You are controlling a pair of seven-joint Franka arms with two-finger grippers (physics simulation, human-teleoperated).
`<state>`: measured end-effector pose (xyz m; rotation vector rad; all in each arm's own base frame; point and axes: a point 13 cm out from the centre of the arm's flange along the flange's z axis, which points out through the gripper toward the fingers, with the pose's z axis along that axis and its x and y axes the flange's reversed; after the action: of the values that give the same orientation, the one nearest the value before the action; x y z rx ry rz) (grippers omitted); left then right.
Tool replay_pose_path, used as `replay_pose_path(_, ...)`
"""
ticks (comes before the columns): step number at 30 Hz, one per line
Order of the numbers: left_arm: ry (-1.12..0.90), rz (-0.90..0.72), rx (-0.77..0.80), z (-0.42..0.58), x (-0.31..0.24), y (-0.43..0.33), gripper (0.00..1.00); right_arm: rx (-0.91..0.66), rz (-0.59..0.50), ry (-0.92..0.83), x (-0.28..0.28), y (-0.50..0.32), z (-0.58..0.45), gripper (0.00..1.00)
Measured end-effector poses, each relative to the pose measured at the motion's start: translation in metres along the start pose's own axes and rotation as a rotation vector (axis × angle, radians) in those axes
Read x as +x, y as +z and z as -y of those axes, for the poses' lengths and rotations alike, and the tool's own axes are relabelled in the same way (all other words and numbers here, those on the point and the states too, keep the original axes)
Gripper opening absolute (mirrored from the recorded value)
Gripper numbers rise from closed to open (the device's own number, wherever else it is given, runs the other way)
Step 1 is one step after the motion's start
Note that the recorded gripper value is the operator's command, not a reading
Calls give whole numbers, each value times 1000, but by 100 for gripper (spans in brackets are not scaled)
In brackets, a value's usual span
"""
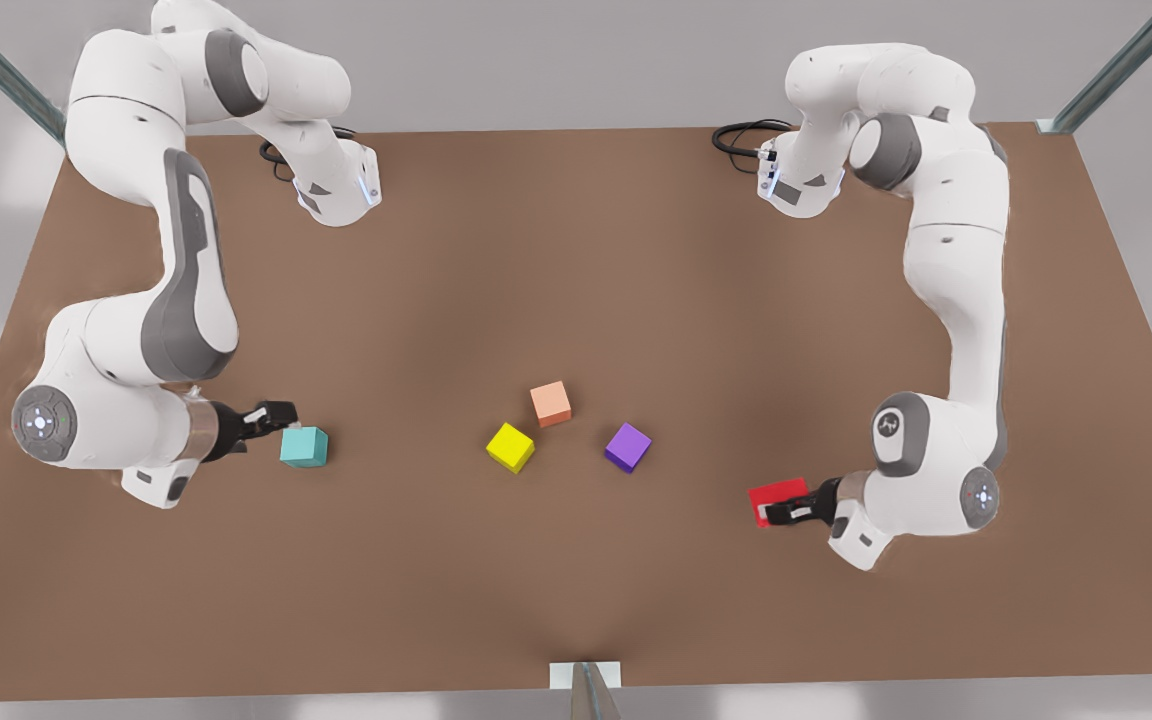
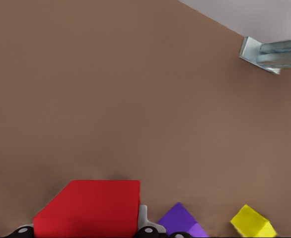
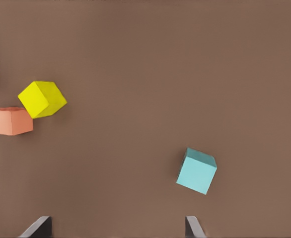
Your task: Pick up red wooden cube and pass to hand red wooden cube and place in blue wooden cube
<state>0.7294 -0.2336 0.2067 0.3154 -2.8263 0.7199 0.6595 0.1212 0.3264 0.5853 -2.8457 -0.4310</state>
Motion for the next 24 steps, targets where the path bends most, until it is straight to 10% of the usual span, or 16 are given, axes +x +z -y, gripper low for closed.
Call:
replay_pose_path(8,24,-283,349,217,136,91,66,-506,151,-416,-82,74,-136,100)
replay_pose_path(24,31,-222,699,232,97,116,66,-750,560,-991,-128,156,-218,100)
